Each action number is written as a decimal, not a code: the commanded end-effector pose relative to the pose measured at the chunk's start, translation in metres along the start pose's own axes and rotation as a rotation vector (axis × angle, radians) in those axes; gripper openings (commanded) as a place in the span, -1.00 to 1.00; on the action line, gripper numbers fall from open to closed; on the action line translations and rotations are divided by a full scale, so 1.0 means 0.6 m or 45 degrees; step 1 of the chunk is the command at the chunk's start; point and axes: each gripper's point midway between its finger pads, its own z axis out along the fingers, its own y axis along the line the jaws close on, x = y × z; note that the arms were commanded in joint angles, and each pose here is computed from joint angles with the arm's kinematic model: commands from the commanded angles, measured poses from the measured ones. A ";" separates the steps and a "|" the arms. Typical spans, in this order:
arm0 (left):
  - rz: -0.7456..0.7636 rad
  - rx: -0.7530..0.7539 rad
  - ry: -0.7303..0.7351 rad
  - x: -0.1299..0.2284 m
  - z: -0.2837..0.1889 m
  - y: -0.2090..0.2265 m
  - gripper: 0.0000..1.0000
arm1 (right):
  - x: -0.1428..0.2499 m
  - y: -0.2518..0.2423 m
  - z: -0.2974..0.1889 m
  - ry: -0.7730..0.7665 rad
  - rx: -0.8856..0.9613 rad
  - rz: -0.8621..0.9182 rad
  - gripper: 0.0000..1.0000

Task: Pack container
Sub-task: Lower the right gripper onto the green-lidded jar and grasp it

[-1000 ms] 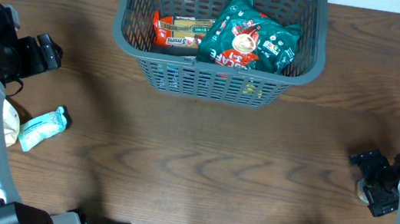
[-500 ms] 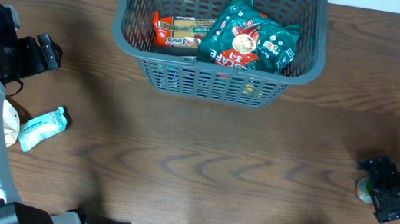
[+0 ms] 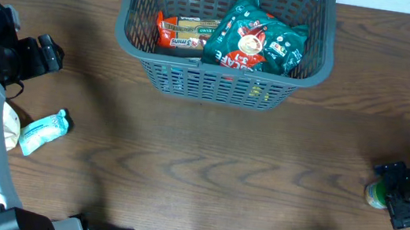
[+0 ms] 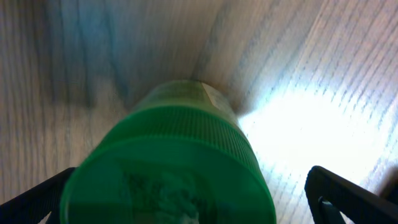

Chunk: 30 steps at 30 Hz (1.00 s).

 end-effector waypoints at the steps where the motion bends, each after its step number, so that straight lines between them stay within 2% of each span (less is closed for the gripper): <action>1: -0.005 -0.004 -0.017 -0.002 -0.010 0.002 0.97 | -0.002 -0.009 0.013 0.011 0.039 0.000 0.98; 19: -0.005 -0.004 -0.017 -0.002 -0.010 0.002 0.97 | -0.002 -0.004 0.069 0.076 0.077 -0.017 0.97; 22: -0.005 -0.004 -0.017 -0.002 -0.010 0.002 0.97 | -0.004 -0.003 0.070 0.073 0.075 -0.023 0.70; 24: -0.005 -0.004 -0.017 -0.002 -0.010 0.002 0.97 | -0.004 -0.003 0.070 0.071 0.073 -0.026 0.40; 27: -0.005 -0.004 -0.017 -0.002 -0.010 0.002 0.97 | -0.004 -0.002 0.070 0.070 0.072 -0.030 -0.23; 30: -0.005 -0.004 -0.017 -0.002 -0.010 0.002 0.97 | -0.004 -0.002 0.070 0.070 0.072 -0.030 -0.57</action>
